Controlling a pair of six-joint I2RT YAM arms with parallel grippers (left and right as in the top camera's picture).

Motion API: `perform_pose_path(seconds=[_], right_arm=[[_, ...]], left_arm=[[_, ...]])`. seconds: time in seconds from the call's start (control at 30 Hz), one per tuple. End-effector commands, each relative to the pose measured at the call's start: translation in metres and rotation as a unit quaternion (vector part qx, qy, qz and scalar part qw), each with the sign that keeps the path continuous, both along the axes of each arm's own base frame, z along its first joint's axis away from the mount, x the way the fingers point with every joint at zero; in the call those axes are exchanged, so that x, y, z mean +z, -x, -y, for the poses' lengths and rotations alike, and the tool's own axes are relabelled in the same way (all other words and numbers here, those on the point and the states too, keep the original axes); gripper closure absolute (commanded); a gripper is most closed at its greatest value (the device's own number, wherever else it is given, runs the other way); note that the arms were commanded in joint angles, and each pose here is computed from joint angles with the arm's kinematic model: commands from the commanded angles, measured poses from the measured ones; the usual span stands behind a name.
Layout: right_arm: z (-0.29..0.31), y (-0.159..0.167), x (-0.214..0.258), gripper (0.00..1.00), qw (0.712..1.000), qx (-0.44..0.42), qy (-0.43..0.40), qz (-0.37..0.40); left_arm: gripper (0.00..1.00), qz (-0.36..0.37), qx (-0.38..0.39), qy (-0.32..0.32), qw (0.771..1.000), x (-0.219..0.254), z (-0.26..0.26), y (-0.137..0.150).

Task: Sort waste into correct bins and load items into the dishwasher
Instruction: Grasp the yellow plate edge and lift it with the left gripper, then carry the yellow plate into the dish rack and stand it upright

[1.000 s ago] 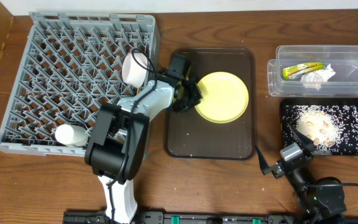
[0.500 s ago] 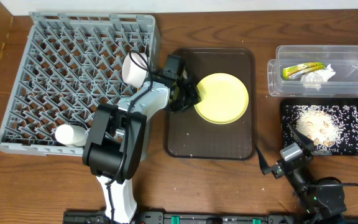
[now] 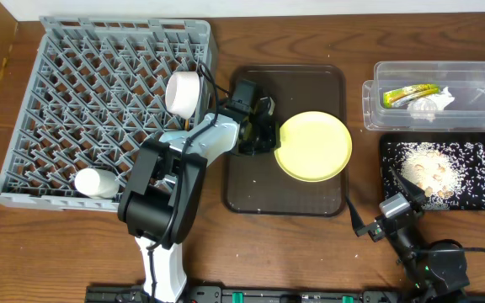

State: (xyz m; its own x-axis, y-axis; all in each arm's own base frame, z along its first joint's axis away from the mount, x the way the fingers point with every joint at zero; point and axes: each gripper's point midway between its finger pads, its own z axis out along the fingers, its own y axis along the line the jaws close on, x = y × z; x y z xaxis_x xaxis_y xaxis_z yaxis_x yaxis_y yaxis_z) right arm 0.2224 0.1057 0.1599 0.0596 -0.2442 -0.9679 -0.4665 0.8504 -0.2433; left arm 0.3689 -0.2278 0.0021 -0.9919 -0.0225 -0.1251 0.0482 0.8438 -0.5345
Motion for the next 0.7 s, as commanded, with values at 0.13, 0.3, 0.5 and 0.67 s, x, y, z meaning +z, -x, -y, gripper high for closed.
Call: perform_pose_path(seconds=[0.13,0.3,0.5,0.67], right_arm=[[0.003,-0.001,0.0,0.01,1.0,-0.008,0.002,0.001],[0.003,-0.001,0.0,0.01,1.0,-0.008,0.002,0.001],[0.003,-0.001,0.0,0.01,1.0,-0.007,0.002,0.001],[0.003,-0.001,0.0,0.01,1.0,-0.007,0.002,0.001]], left_arm=[[0.92,-0.001,0.013,0.046,0.999,0.033,-0.029,-0.005],[0.92,0.124,0.046,0.072,0.989,0.127,-0.061,-0.031],[0.92,0.216,0.099,0.09,0.967,0.208,-0.108,-0.034],[0.92,0.269,0.171,0.08,0.944,0.246,-0.17,-0.037]])
